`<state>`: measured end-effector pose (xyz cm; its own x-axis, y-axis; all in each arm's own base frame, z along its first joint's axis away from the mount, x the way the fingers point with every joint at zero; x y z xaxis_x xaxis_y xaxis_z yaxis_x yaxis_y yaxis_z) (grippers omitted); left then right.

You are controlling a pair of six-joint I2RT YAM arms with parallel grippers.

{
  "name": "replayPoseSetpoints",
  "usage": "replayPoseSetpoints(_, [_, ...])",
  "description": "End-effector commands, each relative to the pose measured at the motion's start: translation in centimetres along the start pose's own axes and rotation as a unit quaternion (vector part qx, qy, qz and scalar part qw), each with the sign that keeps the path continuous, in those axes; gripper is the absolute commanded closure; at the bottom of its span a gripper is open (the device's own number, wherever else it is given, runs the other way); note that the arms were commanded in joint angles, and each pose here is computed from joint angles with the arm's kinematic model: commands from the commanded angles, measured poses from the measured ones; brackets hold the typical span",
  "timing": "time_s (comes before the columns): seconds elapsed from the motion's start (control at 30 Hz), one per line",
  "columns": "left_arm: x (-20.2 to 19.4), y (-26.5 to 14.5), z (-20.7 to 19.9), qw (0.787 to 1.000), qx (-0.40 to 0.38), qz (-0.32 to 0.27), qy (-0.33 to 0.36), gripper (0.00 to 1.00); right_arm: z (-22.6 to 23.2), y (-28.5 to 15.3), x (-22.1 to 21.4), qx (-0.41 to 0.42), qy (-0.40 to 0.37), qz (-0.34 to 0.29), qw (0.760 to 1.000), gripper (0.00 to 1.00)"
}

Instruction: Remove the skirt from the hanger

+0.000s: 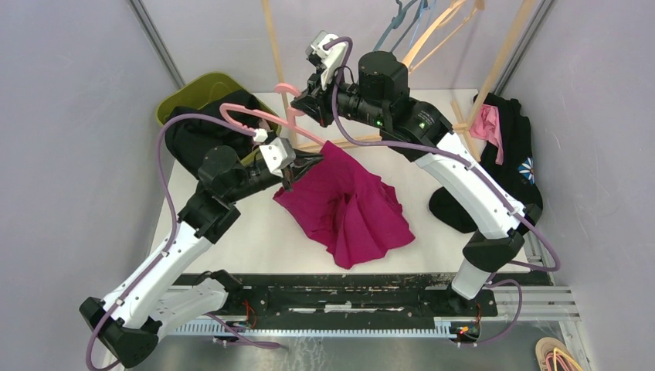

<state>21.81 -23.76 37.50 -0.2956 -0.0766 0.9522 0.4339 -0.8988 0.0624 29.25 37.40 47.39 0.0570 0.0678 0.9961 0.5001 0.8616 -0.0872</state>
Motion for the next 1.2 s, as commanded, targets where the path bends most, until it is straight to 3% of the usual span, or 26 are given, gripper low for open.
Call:
replayPoseSetpoints(0.0, [1.3,0.4,-0.3,0.999,-0.011,-0.031,-0.007,0.96,-0.3,-1.1,3.5,-0.012,-0.012,-0.057,0.998,0.99])
replayPoseSetpoints(0.03, [1.0,0.5,-0.5,0.999,-0.016,-0.028,-0.011,0.95,-0.4,-1.1,3.4,-0.012,-0.012,-0.057,0.998,0.99])
replayPoseSetpoints(0.13, [-0.1,0.9,-0.6,0.999,-0.018,-0.021,-0.024,0.7,-0.3,-1.1,3.5,-0.008,-0.012,-0.058,0.998,0.99])
replayPoseSetpoints(0.27, [-0.6,0.8,-0.2,0.999,0.002,-0.027,-0.022,0.5,-0.2,-1.2,3.6,-0.006,-0.012,-0.057,0.998,0.99])
replayPoseSetpoints(0.73, [-2.5,1.2,-0.7,0.999,0.0,-0.019,-0.04,0.45,0.0,-1.0,3.5,0.001,-0.014,-0.057,0.998,0.99])
replayPoseSetpoints(1.17, [-5.8,-1.5,2.5,0.989,0.142,0.043,-0.017,0.27,-0.2,-1.3,3.2,-0.002,-0.019,-0.052,0.998,0.99])
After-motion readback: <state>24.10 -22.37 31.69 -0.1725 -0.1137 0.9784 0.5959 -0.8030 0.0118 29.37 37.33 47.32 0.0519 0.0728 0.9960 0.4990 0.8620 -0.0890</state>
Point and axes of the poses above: each gripper's point midway between its finger pads, its own y axis out along the fingers, its own z axis along the line the jaws close on, x = y × z, the point moved 2 cm from there along -y, back along the fingers, and after that the axes turned 3 degrees about y, right-handed, at the moved point
